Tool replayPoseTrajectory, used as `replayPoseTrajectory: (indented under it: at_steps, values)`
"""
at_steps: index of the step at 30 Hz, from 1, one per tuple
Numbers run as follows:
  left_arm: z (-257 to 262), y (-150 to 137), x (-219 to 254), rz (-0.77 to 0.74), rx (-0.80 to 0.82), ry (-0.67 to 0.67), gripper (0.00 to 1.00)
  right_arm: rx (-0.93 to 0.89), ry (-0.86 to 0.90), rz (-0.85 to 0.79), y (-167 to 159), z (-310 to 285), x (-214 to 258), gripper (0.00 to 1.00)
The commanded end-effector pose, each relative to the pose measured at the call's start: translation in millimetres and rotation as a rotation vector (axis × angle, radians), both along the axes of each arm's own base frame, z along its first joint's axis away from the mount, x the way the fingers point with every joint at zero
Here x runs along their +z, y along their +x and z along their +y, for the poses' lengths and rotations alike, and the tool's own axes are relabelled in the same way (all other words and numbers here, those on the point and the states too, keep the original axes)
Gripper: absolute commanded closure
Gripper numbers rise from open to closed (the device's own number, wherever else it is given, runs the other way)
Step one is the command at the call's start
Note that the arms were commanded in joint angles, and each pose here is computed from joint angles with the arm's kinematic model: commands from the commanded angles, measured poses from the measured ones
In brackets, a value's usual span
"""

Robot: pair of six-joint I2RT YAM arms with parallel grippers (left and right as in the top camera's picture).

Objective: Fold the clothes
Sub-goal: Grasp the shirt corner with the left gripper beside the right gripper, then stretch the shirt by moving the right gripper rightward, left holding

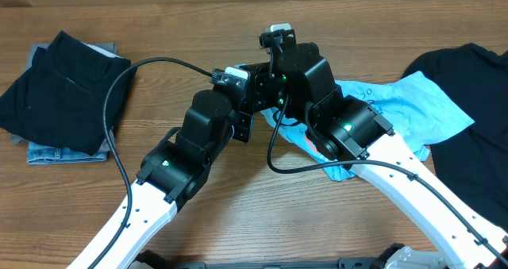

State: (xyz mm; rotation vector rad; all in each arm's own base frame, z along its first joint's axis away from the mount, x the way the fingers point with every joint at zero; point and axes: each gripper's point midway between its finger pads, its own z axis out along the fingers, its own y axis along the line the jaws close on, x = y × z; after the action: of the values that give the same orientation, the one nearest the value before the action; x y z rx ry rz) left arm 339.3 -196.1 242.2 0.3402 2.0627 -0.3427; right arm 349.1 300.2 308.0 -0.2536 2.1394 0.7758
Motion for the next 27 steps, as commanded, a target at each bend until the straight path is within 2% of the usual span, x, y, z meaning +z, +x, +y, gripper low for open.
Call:
replayPoseTrajectory:
  at_steps: [1,4,5,7,8,20,21,23,27]
  values:
    - [2.8,2.8,13.8,-0.038,0.025,-0.015,0.63,0.021,0.044,-0.041,-5.8,2.7,26.1,0.9]
    - [1.8,4.9,6.3,-0.019,0.027,-0.007,0.67,0.021,0.044,-0.041,-5.8,2.7,26.1,0.9]
    - [1.3,5.8,3.6,-0.013,0.029,-0.004,0.72,0.021,0.044,-0.041,-5.8,2.7,26.1,0.9]
    - [2.1,7.3,1.9,-0.012,0.036,0.001,0.92,0.021,0.044,-0.041,-5.8,2.7,26.1,0.9]
    - [4.0,8.3,2.5,-0.016,0.047,0.005,0.96,0.021,0.044,-0.041,-5.8,2.7,26.1,0.9]
    - [35.0,3.5,37.7,-0.121,0.173,0.011,0.96,0.021,0.046,-0.045,-5.5,2.8,27.1,0.9]
    - [36.8,0.6,42.5,-0.13,0.173,0.004,0.96,0.02,0.047,-0.046,-5.3,2.8,27.4,0.83]
    - [44.3,-6.0,53.2,-0.153,0.187,-0.002,0.96,0.007,0.044,-0.052,-3.5,1.2,27.9,0.62]
    - [73.8,-17.1,70.5,-0.201,0.295,0.022,0.96,-0.057,0.022,-0.075,3.9,-8.7,29.6,0.52]
